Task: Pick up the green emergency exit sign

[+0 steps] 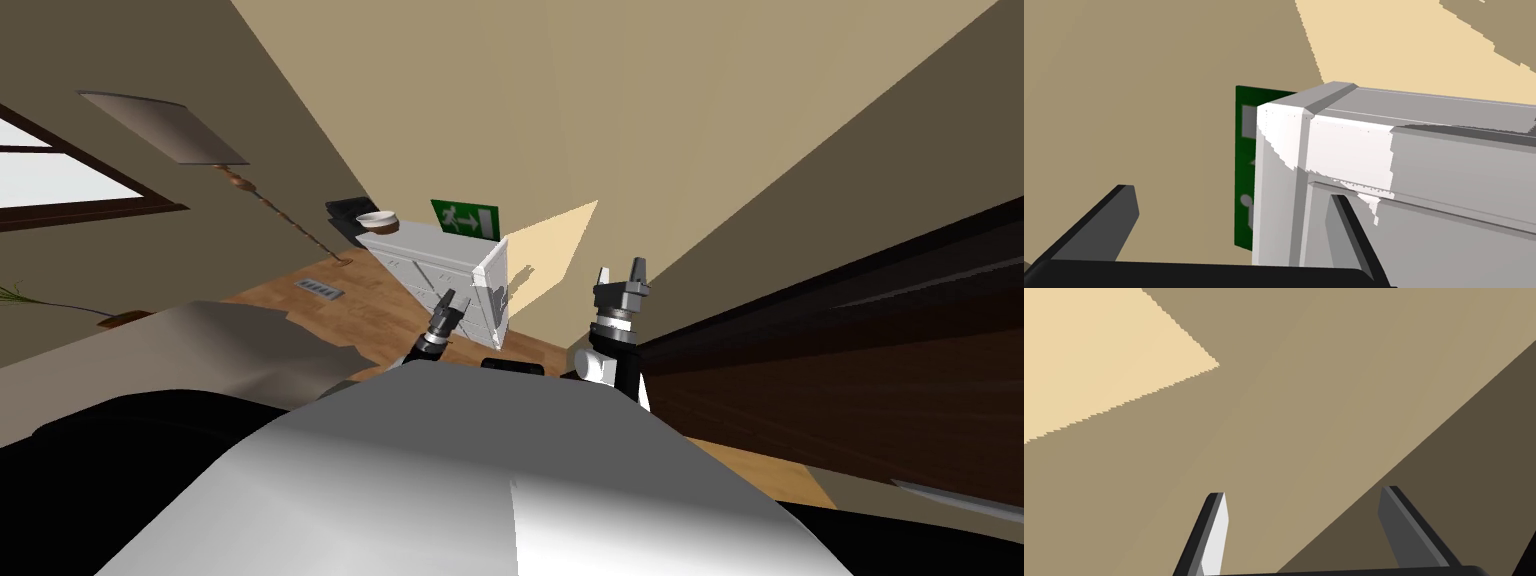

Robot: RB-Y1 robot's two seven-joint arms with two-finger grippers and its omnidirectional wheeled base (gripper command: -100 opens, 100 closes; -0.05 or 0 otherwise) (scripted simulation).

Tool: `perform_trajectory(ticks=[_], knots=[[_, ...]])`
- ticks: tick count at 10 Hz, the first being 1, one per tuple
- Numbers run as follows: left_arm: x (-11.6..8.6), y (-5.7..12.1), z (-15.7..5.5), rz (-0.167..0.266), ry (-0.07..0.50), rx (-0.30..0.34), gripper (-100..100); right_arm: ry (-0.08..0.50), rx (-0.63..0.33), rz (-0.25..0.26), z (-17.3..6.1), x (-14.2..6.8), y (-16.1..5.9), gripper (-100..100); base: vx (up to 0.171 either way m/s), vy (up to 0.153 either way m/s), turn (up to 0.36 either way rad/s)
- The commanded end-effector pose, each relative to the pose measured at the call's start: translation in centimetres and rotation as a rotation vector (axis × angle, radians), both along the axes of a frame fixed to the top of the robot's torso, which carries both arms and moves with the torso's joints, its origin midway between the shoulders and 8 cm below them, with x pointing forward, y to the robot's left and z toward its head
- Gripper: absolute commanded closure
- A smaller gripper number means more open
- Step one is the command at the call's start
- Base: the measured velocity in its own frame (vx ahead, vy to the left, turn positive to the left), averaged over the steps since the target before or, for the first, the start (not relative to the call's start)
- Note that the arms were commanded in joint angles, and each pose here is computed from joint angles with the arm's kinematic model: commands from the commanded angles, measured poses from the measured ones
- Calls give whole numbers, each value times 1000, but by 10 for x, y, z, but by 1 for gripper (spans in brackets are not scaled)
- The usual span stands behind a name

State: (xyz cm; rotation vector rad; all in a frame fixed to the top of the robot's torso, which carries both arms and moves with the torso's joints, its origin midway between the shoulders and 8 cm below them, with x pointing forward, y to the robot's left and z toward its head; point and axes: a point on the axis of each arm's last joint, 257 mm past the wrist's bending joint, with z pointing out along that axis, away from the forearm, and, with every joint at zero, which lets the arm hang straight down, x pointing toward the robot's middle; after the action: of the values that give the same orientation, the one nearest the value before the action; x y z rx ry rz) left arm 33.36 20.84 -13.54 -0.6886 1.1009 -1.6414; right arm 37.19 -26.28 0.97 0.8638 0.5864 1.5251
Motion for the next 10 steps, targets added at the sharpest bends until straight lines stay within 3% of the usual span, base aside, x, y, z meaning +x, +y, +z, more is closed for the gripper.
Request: perform_trajectory(ticks=[1,4,6,7,10], knots=[[-6,-5,-15,-54,42,-4,-100,0,0,0,0,0,0,0,-27,-25,-17],[-29,-8,-60,-157,179,-59,-100,0,0,0,0,0,0,0,-26,-27,-45],[-34,-4,-70,-189,219,-43,-100,0,0,0,0,0,0,0,-19,-18,-14],[-49,-3,-93,-226,292,-75,-100,0,0,0,0,0,0,0,-17,-21,-73],[-71,9,-125,-281,417,-90,-100,0,0,0,0,0,0,0,-25,-25,-54]])
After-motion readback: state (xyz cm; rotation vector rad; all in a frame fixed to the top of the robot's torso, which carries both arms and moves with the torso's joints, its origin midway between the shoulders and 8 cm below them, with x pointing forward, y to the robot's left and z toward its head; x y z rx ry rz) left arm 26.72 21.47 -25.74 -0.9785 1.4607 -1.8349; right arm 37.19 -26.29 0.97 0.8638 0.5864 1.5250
